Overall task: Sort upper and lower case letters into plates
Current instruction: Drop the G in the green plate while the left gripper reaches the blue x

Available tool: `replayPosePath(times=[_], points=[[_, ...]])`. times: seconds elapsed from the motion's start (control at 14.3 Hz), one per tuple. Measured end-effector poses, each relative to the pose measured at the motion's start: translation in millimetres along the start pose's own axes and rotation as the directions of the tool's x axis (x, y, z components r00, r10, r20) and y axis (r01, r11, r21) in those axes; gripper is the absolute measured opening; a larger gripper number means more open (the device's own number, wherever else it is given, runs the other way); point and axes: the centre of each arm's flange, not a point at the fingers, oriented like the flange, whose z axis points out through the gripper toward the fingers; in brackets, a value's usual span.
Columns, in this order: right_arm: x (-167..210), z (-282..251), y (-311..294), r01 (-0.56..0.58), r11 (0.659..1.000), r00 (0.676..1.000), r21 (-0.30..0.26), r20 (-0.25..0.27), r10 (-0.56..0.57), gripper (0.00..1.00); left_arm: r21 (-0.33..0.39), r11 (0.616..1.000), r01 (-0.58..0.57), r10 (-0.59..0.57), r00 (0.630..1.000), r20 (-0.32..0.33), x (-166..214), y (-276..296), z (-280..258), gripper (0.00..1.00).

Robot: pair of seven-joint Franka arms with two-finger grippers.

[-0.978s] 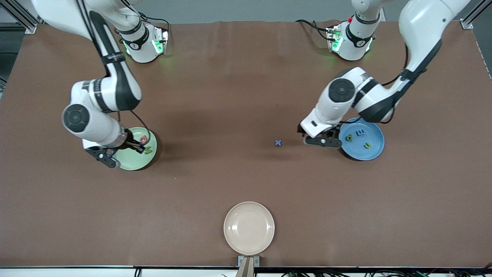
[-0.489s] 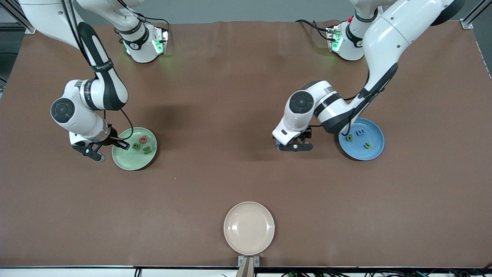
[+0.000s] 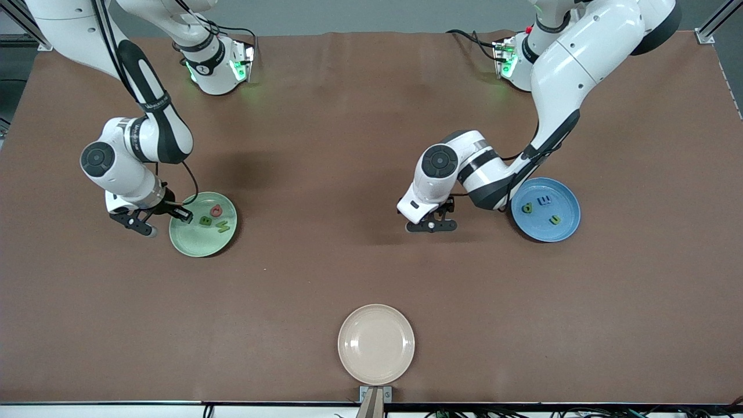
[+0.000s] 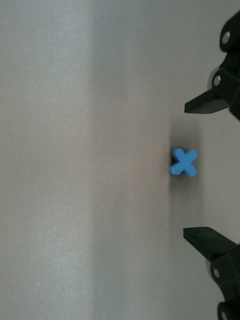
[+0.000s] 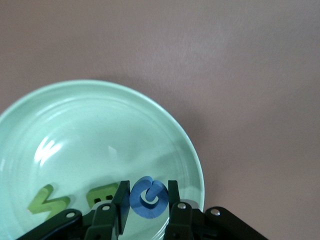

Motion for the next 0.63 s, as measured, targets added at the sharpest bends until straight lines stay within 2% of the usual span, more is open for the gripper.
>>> replayPosePath(times=[0.14, 0.21, 0.28, 0.35, 0.42, 0.56, 0.63], points=[[-2.6, 4.5, -1.2, 0.004, 1.000, 1.000, -0.004, 0.010, -0.004, 0.35, -0.002, 1.000, 0.006, -0.006, 1.000, 0.003, 2.0, -2.8, 6.5, 0.96], [-3.6, 5.3, -1.4, 0.005, 1.000, 1.000, -0.006, 0.016, -0.005, 0.35, -0.002, 1.000, 0.005, -0.005, 1.000, 0.005, 1.4, -2.5, 9.7, 0.89], [-4.7, 6.0, -1.6, 0.006, 1.000, 1.000, -0.009, 0.024, -0.006, 0.40, -0.001, 1.000, 0.001, -0.001, 1.000, 0.006, -0.3, -0.7, 12.2, 0.77], [-5.9, 6.7, -1.9, 0.008, 1.000, 0.999, -0.012, 0.034, -0.008, 0.51, 0.000, 1.000, -0.004, 0.004, 1.000, 0.008, -2.5, 1.7, 14.1, 0.70], [-7.2, 7.3, -2.3, 0.010, 1.000, 0.999, -0.017, 0.047, -0.009, 0.59, 0.001, 1.000, -0.008, 0.008, 1.000, 0.009, -4.1, 3.5, 15.2, 0.70], [-6.5, 3.1, -4.7, 0.020, 0.999, 0.997, -0.025, 0.072, -0.018, 0.77, 0.002, 1.000, -0.011, 0.011, 1.000, 0.010, -5.4, 4.9, 16.0, 0.59], [-3.0, -3.8, -7.4, 0.038, 0.999, 0.996, -0.026, 0.081, -0.036, 0.88, 0.002, 1.000, -0.011, 0.011, 1.000, 0.011, -5.4, 4.8, 16.4, 0.59]])
